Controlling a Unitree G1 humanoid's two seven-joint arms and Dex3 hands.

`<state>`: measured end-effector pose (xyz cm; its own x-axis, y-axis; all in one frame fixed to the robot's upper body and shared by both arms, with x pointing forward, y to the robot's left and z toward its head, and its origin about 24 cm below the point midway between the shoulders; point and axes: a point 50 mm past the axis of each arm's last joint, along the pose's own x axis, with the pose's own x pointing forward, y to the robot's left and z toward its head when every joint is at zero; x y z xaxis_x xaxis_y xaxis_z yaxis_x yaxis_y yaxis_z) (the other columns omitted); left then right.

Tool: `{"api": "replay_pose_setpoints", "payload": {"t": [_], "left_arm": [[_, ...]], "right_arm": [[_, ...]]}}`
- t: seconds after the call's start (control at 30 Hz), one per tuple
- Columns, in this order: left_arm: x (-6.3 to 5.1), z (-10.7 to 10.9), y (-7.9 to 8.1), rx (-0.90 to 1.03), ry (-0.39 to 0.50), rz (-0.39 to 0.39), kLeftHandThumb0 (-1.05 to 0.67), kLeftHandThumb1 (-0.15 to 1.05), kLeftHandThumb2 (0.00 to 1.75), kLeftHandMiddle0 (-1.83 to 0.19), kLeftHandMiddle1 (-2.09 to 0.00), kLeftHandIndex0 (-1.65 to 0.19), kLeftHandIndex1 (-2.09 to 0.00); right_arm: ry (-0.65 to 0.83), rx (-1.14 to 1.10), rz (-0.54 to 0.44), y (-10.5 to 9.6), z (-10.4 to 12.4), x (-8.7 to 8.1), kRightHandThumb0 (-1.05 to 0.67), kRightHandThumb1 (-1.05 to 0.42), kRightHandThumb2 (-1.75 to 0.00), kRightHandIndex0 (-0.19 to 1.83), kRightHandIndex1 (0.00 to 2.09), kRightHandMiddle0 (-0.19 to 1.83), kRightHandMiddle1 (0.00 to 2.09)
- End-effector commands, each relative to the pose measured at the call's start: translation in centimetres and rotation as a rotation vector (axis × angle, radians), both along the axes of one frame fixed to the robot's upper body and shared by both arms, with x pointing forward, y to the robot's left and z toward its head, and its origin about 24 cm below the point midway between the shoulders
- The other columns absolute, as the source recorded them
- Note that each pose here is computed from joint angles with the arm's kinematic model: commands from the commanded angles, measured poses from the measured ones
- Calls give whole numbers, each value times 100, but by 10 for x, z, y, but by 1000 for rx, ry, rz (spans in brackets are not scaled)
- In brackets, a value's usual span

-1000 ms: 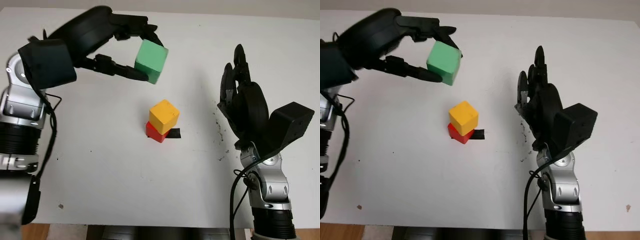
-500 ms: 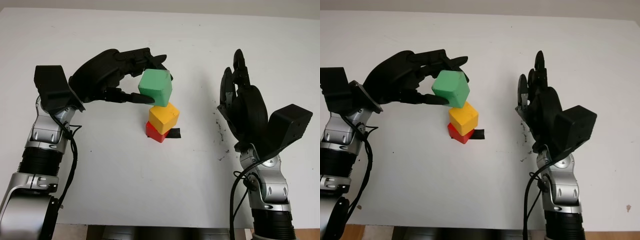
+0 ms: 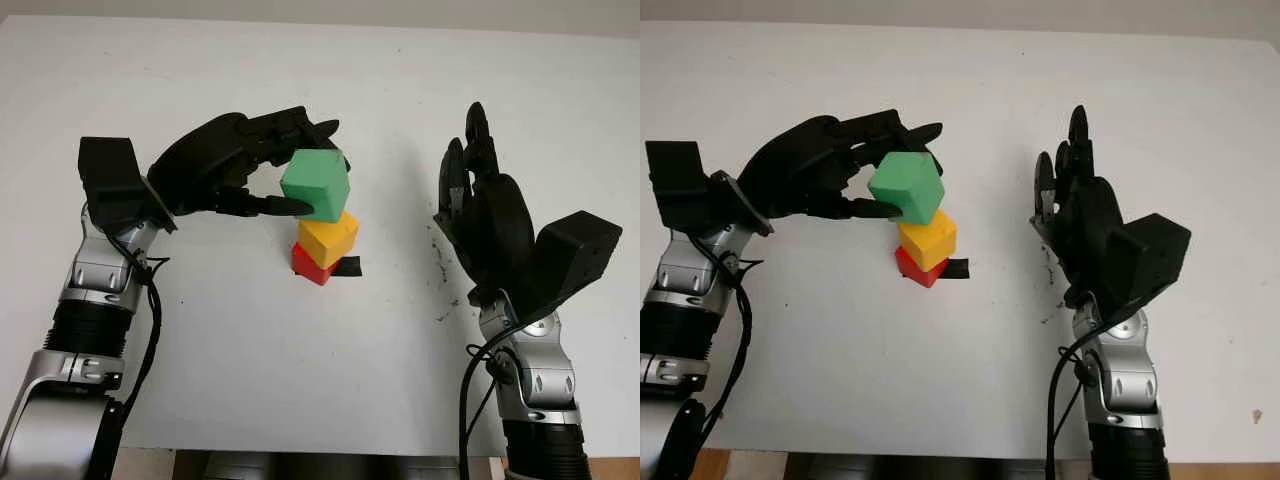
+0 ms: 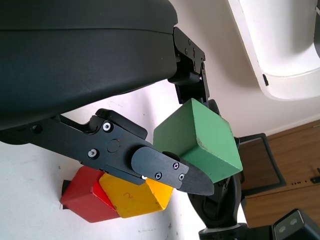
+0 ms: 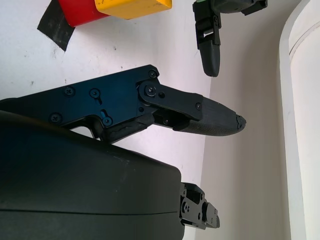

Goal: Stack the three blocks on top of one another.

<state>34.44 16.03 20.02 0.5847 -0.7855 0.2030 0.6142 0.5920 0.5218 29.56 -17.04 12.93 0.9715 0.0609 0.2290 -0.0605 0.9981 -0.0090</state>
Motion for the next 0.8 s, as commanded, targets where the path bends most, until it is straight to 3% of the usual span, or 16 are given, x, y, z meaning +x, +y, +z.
{"api": "replay_pose_setpoints", "payload": {"t": [0.0,0.77], "left_arm": [[1,6,-4,9,-14,-13,-49,105,18,-7,-5,-33,-139],[2,15,-9,143,-93,1,-51,105,19,-4,-5,-32,-148]], "right_arm": [[1,4,-1,-1,-2,-2,-68,-105,-66,-19,0,-19,0],[-10,26,-3,2,-3,-1,-68,-105,-65,-19,0,-19,0]]}}
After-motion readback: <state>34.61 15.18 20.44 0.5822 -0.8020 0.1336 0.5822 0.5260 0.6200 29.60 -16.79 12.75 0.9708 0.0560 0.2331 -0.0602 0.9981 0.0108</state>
